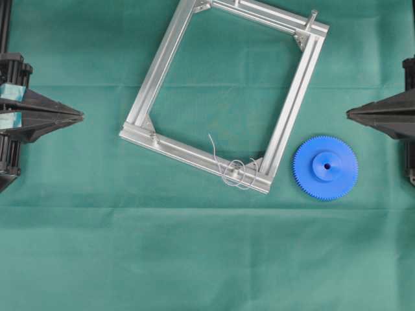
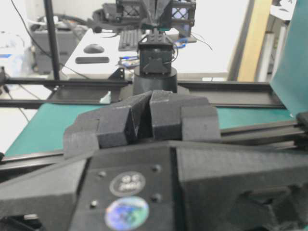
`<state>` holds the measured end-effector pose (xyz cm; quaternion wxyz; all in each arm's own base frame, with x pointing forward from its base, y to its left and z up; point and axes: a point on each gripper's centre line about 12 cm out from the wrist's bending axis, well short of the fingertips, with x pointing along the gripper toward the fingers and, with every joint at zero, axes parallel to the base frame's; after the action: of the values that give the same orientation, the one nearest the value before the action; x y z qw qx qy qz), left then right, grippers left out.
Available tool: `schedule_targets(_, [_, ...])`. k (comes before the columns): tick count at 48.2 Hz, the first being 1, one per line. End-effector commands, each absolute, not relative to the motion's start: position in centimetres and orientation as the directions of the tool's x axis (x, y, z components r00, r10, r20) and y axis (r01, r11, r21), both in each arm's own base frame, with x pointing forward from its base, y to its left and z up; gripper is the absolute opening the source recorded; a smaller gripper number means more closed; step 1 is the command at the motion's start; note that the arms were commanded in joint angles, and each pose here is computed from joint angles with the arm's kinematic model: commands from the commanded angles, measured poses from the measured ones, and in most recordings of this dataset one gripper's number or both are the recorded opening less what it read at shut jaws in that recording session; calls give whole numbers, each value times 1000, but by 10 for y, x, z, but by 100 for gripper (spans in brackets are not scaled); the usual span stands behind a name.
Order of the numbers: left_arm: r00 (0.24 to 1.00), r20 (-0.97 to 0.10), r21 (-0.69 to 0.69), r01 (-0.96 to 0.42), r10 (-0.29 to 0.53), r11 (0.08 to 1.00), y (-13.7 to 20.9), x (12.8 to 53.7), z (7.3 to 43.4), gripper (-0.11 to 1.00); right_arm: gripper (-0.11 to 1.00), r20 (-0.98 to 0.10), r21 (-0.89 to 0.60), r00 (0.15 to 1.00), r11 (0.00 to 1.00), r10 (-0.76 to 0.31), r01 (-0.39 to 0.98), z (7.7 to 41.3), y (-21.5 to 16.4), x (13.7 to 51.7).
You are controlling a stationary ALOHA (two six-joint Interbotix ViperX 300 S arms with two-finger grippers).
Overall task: Find the location of the shaft and insert the gear.
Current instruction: 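Move the right gripper open toward the blue gear's hub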
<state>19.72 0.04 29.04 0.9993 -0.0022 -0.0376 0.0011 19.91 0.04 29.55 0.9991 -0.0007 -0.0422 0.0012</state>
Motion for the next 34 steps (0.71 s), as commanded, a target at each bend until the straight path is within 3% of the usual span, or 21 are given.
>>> schedule_targets(1, [997,78,-6,-7,7,1000,1,202,303,1,0,81,0,997,1000,-1,1,298,0,202])
schedule_targets(18, [1000,20,-4,-6,6,1000,1,204,306,1,0,-159,26,987,1000,-2,6,297,0,211])
schedule_targets(34, [1000,5,-4,-5,5,1000,1,203,303,1,3,-221,27,975,1000,-2,8,294,0,209])
